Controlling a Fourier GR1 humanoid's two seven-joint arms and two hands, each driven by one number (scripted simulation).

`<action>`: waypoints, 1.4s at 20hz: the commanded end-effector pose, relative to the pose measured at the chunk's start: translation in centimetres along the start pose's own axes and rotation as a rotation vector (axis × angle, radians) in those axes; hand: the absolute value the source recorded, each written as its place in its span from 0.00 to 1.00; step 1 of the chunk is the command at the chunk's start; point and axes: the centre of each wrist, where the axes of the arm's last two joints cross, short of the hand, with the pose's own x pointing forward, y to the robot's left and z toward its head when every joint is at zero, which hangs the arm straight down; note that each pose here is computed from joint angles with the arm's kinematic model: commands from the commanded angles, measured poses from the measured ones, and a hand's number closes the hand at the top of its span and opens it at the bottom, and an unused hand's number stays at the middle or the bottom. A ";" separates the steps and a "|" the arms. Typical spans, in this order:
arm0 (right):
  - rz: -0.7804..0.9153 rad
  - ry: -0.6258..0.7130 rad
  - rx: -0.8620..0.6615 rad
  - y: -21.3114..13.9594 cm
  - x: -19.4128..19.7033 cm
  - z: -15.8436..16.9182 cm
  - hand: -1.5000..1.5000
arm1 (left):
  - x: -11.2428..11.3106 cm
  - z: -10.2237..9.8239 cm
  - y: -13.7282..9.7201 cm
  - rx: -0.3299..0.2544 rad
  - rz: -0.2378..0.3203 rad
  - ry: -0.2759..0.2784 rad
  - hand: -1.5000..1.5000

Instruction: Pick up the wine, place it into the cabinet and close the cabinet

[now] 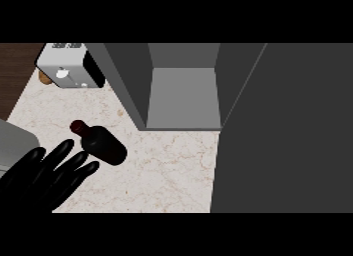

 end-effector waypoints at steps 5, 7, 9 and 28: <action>-0.020 -0.045 0.008 1.2 2.2 1.4 0.00 | 2.6 1.1 0.3 0.047 -0.054 -0.037 0.00; -0.023 -0.018 0.019 0.4 2.4 1.0 0.00 | 2.4 0.5 -0.6 0.064 -0.031 -0.016 0.00; -0.038 -0.030 -0.003 0.1 1.8 0.5 0.00 | 3.2 1.4 1.2 0.089 -0.034 -0.023 0.00; -0.022 -0.034 0.010 0.7 3.1 0.6 0.00 | -1.8 1.7 8.9 0.322 -0.156 -0.015 0.00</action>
